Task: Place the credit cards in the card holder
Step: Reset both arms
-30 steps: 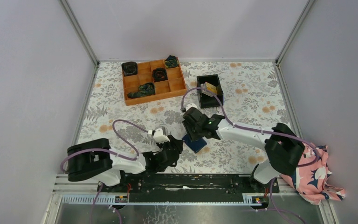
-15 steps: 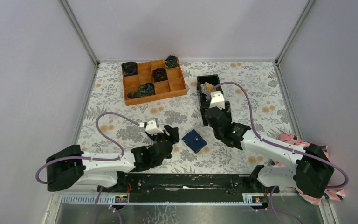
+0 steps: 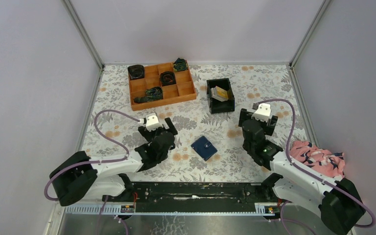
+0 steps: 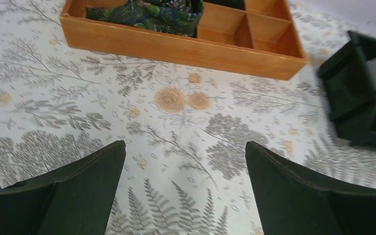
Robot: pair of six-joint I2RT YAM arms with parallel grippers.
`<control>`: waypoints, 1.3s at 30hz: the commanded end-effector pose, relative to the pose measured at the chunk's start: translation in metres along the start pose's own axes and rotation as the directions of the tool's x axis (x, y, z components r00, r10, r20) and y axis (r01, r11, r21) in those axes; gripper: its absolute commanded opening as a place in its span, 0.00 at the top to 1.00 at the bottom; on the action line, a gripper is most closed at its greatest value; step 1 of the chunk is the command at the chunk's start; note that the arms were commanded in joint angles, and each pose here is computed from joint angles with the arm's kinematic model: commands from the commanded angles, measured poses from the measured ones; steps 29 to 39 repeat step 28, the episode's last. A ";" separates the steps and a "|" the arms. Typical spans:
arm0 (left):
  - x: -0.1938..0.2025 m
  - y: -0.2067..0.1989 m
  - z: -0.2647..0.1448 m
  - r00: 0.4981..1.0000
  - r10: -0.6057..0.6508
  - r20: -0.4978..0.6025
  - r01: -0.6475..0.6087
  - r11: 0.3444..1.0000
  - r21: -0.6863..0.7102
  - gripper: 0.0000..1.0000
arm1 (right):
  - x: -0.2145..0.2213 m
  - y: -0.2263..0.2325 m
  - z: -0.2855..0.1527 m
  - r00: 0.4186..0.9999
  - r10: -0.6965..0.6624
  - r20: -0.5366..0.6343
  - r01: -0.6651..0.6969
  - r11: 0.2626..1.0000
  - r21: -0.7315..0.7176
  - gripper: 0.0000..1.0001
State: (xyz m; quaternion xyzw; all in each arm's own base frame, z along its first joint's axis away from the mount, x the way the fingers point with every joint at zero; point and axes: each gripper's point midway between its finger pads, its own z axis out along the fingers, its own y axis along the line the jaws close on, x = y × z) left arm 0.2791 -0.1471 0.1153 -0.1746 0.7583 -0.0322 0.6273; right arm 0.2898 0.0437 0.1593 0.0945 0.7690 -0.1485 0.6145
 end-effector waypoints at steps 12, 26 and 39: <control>-0.023 0.000 0.034 0.994 0.096 0.053 -0.098 0.995 0.033 0.00 | 0.007 -0.034 0.006 0.997 0.075 -0.017 -0.064 0.934 0.352 0.01; -0.020 0.016 0.039 0.993 0.090 0.077 -0.091 0.996 0.005 0.00 | -0.001 -0.043 0.000 0.990 0.141 0.023 -0.139 0.905 0.403 0.00; -0.021 0.017 0.039 0.993 0.091 0.080 -0.091 0.996 0.003 0.00 | -0.003 -0.044 0.000 0.988 0.152 0.033 -0.152 0.900 0.409 0.01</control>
